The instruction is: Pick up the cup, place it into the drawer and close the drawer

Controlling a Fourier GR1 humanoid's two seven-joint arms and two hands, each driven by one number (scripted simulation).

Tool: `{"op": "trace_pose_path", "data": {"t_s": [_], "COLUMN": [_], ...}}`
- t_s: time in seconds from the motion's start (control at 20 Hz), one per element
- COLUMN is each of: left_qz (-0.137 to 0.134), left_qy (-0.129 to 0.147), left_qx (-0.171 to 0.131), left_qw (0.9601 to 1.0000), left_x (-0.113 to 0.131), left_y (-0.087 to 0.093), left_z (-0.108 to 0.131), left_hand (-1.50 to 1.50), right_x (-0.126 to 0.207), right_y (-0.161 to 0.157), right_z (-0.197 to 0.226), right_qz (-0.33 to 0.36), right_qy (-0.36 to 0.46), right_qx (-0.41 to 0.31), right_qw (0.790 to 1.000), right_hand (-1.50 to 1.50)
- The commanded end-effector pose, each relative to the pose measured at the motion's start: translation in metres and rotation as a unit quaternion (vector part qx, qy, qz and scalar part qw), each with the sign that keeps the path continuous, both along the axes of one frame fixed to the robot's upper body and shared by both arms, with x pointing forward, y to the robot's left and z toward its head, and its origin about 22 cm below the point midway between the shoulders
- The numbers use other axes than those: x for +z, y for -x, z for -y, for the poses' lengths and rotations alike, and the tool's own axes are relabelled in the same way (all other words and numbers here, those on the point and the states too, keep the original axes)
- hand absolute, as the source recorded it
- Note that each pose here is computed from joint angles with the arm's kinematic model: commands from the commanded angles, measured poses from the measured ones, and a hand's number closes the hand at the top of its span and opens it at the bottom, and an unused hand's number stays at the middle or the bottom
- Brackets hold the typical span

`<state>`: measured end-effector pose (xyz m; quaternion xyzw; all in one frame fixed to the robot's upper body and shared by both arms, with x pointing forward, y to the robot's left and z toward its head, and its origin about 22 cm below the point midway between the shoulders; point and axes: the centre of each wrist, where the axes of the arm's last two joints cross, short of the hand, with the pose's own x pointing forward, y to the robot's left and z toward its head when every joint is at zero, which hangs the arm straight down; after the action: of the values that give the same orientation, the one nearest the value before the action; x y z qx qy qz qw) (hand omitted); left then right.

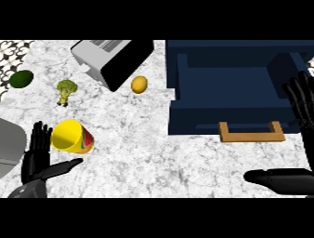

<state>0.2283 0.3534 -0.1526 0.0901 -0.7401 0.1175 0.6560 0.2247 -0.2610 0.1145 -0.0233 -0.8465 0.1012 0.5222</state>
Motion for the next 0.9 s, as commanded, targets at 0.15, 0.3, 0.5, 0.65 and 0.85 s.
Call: {"op": "trace_pose_path", "data": {"t_s": [0.15, 0.3, 0.5, 0.65, 0.85], "left_qz": [0.023, 0.053, 0.067, 0.081, 0.096], "left_qy": [0.02, 0.045, 0.066, 0.083, 0.111], "left_qx": [-0.012, -0.029, -0.055, -0.071, -0.089], "left_qw": [0.9995, 0.9972, 0.9941, 0.9907, 0.9851], "left_x": [-0.005, 0.006, 0.009, 0.003, 0.007], "left_y": [-0.009, -0.015, -0.016, -0.026, -0.03], "left_z": [0.024, 0.005, 0.0, 0.031, 0.03], "left_hand": [-1.5, -1.5, -1.5, -1.5, 1.5], "right_x": [-0.001, -0.013, 0.011, 0.008, -0.003], "right_y": [-0.003, -0.009, 0.001, -0.013, -0.005], "right_z": [0.0, -0.001, 0.008, 0.004, 0.0], "right_qz": [-0.004, -0.005, 0.002, -0.004, -0.013], "right_qy": [0.001, -0.003, 0.002, 0.002, -0.008], "right_qx": [0.009, 0.003, 0.0, 0.007, 0.018], "right_qw": [1.0, 1.0, 1.0, 1.0, 1.0], "right_hand": [-1.5, -1.5, -1.5, -1.5, -1.5]}}
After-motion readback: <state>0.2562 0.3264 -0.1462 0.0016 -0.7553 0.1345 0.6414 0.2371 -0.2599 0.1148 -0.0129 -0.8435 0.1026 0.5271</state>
